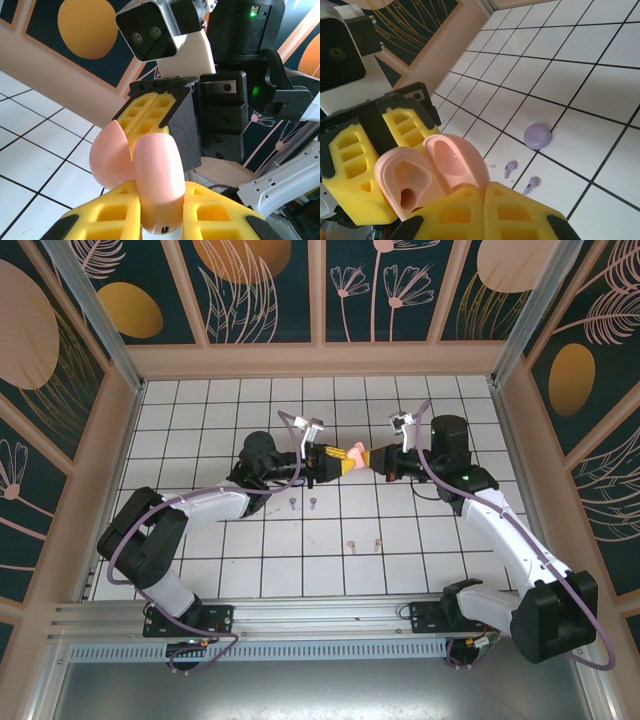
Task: Insert wireless bluetooth earbuds into charging case
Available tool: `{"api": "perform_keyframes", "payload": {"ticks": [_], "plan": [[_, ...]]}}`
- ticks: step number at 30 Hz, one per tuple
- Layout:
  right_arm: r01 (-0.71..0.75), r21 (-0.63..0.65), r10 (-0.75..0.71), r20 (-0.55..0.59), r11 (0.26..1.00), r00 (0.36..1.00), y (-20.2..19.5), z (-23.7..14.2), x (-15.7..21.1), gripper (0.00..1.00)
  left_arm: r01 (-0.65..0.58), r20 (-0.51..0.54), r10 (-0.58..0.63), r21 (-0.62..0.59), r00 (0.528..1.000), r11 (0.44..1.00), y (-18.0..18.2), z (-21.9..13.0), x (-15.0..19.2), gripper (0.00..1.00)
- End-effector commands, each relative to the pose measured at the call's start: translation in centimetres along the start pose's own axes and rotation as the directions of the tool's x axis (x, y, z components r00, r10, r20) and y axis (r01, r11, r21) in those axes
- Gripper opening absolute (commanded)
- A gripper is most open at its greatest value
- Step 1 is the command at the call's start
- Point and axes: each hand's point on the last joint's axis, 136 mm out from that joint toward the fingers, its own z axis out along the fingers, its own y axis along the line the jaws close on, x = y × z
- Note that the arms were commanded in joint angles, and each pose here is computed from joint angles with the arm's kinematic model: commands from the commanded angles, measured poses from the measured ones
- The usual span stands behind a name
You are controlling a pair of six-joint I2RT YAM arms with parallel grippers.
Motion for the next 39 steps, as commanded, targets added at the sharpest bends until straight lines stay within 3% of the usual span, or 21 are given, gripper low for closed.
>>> {"api": "perform_keyframes", "payload": {"ticks": [1, 3, 8, 11, 14, 18, 24, 28, 39], "plan": [[0.04, 0.028, -0.042, 0.057, 0.999, 0.998, 0.6, -0.6, -2.3, 0.0, -0.042, 0.021, 0.042, -0.013, 0.999, 0.999, -0.2, 0.6, -0.7, 0.45], [0.039, 0.069, -0.044, 0.071, 0.997, 0.997, 0.2, -0.9, -2.5, 0.0, -0.063, 0.041, 0.067, -0.095, 0.997, 0.993, 0.9, 0.2, -1.0, 0.56], [0.036, 0.197, -0.053, 0.082, 0.98, 0.995, -1.5, -1.7, -2.9, 0.0, -0.13, 0.018, 0.139, -0.234, 0.99, 0.963, 2.7, -1.9, -2.0, 0.66], [0.054, 0.237, -0.072, 0.068, 0.97, 0.995, -2.0, -1.9, -2.8, 0.0, -0.189, -0.062, 0.179, -0.272, 0.982, 0.944, 3.2, -3.4, -2.8, 0.71], [0.088, 0.259, -0.1, 0.036, 0.962, 0.994, -2.4, -1.6, -2.4, 0.0, -0.245, -0.211, 0.194, -0.249, 0.958, 0.937, 3.4, -3.9, -2.7, 0.73], [0.18, 0.296, -0.18, -0.03, 0.938, 0.983, -2.6, -0.5, -1.9, 0.0, -0.254, -0.387, 0.168, -0.184, 0.907, 0.949, 3.3, -4.0, -1.4, 0.73], [0.343, 0.345, -0.311, -0.146, 0.873, 0.939, -2.6, 1.7, -1.5, 0.0, -0.239, -0.494, 0.144, -0.135, 0.857, 0.961, 3.6, -4.1, -0.4, 0.63], [0.373, 0.328, -0.336, -0.165, 0.868, 0.927, -2.6, 2.4, -1.5, 0.0, -0.221, -0.527, 0.132, -0.108, 0.84, 0.969, 3.4, -4.2, -0.1, 0.54], [0.379, 0.258, -0.346, -0.164, 0.889, 0.924, -1.0, 3.5, -1.2, 0.0, -0.165, -0.541, 0.12, -0.036, 0.832, 0.986, 3.1, -3.8, 0.4, 0.54]]}}
